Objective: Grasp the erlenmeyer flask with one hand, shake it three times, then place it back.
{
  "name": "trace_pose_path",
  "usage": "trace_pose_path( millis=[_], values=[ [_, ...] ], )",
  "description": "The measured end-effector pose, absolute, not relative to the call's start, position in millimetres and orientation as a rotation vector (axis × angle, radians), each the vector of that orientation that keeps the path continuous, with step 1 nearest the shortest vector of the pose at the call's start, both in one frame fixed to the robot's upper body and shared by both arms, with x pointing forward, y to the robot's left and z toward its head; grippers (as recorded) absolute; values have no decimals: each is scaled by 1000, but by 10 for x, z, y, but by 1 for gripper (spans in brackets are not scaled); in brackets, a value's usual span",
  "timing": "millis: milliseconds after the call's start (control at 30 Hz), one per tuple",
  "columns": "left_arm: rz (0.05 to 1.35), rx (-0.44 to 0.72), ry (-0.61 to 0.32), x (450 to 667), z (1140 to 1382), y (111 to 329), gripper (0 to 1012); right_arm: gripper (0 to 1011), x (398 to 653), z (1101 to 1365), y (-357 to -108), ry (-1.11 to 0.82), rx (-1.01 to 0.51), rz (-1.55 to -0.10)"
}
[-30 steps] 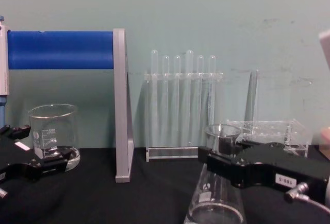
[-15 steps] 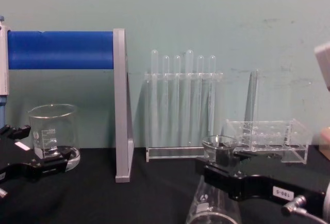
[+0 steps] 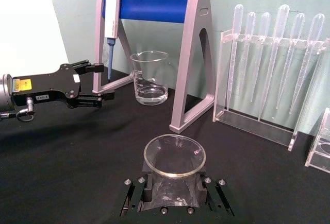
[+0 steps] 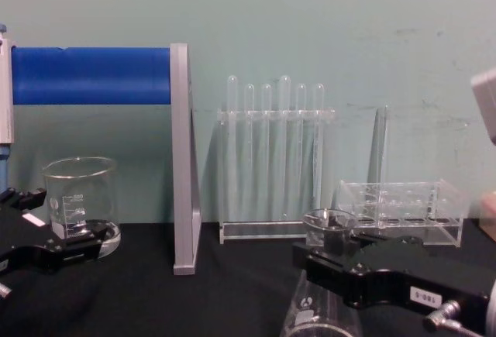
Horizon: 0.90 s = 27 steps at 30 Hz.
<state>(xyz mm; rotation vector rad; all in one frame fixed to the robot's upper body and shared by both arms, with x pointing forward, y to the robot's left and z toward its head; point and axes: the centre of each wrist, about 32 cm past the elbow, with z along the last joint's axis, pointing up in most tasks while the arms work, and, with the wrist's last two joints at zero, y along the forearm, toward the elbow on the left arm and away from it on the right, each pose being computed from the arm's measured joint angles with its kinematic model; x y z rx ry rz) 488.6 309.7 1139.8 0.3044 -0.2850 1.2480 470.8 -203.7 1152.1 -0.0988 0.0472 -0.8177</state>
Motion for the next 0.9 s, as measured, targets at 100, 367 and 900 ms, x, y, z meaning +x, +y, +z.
trace_pose_path(
  millis=[100,367,900],
  values=[
    [1248,304,-285,4886,11398,3097,1001,450,4708,11522,-2038,47,-99,-818],
    [1248,305,-285,4886,11398,3097,1001,450,4708,11524,-2038,47,-100,-818],
    [1248,305,-285,4886,11398,3097,1001,771,4712,11528,-2041,48,-101,-819]
  ],
)
